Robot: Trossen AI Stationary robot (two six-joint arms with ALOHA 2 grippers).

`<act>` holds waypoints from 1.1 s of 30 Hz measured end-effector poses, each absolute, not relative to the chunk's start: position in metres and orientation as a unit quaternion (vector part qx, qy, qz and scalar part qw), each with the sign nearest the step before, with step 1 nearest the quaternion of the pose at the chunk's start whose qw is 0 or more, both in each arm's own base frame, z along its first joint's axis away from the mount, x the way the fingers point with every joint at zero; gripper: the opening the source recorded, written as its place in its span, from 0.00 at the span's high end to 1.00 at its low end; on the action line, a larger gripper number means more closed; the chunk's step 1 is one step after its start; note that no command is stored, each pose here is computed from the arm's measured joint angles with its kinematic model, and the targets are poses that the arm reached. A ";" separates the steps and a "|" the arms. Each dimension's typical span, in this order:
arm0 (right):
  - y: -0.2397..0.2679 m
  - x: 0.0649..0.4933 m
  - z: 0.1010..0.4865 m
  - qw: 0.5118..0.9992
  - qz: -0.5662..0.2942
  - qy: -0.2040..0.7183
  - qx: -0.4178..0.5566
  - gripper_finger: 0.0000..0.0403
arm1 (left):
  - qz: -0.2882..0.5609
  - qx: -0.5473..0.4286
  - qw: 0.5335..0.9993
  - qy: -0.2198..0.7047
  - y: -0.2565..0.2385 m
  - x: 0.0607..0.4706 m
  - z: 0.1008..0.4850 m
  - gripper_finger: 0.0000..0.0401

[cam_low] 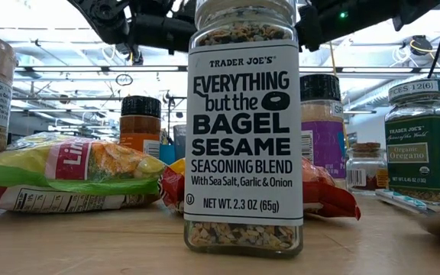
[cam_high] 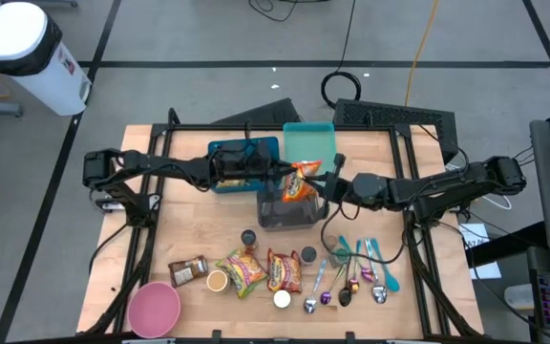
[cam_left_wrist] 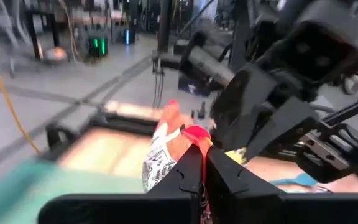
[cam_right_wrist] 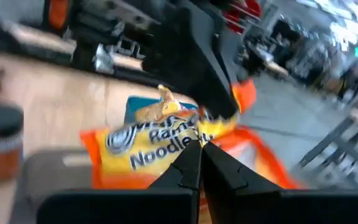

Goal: Pick & Place Food Item
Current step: Put the orange noodle pack into the blue bin

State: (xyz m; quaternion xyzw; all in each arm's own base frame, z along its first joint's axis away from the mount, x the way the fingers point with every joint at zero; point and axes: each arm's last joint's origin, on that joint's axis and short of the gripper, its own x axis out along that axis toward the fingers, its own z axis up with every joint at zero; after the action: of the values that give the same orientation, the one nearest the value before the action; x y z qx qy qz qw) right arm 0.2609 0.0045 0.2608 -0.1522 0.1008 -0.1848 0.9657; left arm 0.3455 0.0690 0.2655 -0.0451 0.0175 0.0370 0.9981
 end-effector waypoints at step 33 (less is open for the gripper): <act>0.011 0.243 0.275 0.977 -0.179 0.082 -0.078 0.69 | 0.292 0.042 0.952 0.088 0.144 0.221 0.191 0.99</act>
State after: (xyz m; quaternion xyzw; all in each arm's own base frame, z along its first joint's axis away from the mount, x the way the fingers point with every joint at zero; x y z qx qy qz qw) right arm 0.2432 0.0108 0.2751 -0.0777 0.0823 -0.1793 0.9773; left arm 0.2205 0.1441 0.1913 0.0417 0.0882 0.2916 0.9515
